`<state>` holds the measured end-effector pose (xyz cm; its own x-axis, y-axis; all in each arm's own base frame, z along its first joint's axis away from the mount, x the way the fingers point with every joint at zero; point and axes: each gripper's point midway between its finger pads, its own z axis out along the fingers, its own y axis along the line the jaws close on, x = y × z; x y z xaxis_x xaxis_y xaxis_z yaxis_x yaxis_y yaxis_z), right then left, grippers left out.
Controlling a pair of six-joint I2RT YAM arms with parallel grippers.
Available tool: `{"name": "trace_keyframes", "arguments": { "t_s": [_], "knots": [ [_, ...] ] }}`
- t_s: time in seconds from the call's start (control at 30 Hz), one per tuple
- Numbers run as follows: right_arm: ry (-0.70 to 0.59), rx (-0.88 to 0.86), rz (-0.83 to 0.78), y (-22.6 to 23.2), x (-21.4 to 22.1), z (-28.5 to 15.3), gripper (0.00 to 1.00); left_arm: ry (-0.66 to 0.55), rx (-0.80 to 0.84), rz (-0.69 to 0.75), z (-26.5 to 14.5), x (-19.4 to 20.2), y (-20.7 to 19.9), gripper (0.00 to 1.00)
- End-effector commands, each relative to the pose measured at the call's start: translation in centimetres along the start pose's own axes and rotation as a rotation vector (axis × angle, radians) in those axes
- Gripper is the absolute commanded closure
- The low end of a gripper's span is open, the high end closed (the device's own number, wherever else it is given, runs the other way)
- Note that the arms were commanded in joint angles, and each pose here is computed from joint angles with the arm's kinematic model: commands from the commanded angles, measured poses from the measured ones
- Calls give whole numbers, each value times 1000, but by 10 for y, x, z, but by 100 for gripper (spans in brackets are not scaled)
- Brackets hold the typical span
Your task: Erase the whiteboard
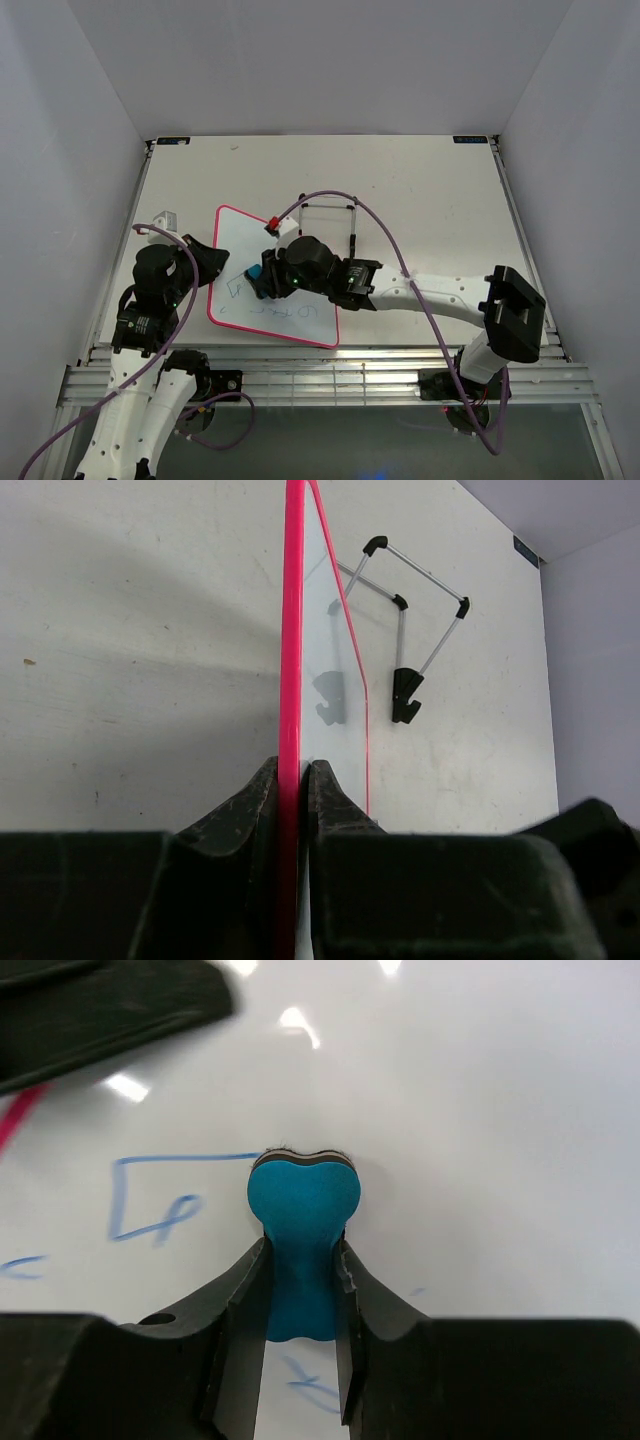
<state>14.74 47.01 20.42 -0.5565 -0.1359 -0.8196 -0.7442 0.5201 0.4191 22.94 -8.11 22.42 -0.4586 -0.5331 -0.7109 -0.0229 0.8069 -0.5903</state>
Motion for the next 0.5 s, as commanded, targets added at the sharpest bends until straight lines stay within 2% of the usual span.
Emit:
{"name": "trace_keyframes", "arguments": {
  "t_s": [0.0,0.07,0.17,0.47],
  "knots": [
    [116,203,-47,-75,33,1,90,50,17,60,-1,12,1,100],
    [132,214,-65,-84,32,0,90,48,24,62,-1,11,-1,100],
    [151,144,-102,-70,21,3,90,55,29,63,-1,13,-1,100],
    [131,-284,-238,52,-3,3,90,63,40,66,0,14,-3,100]
  ]
}}
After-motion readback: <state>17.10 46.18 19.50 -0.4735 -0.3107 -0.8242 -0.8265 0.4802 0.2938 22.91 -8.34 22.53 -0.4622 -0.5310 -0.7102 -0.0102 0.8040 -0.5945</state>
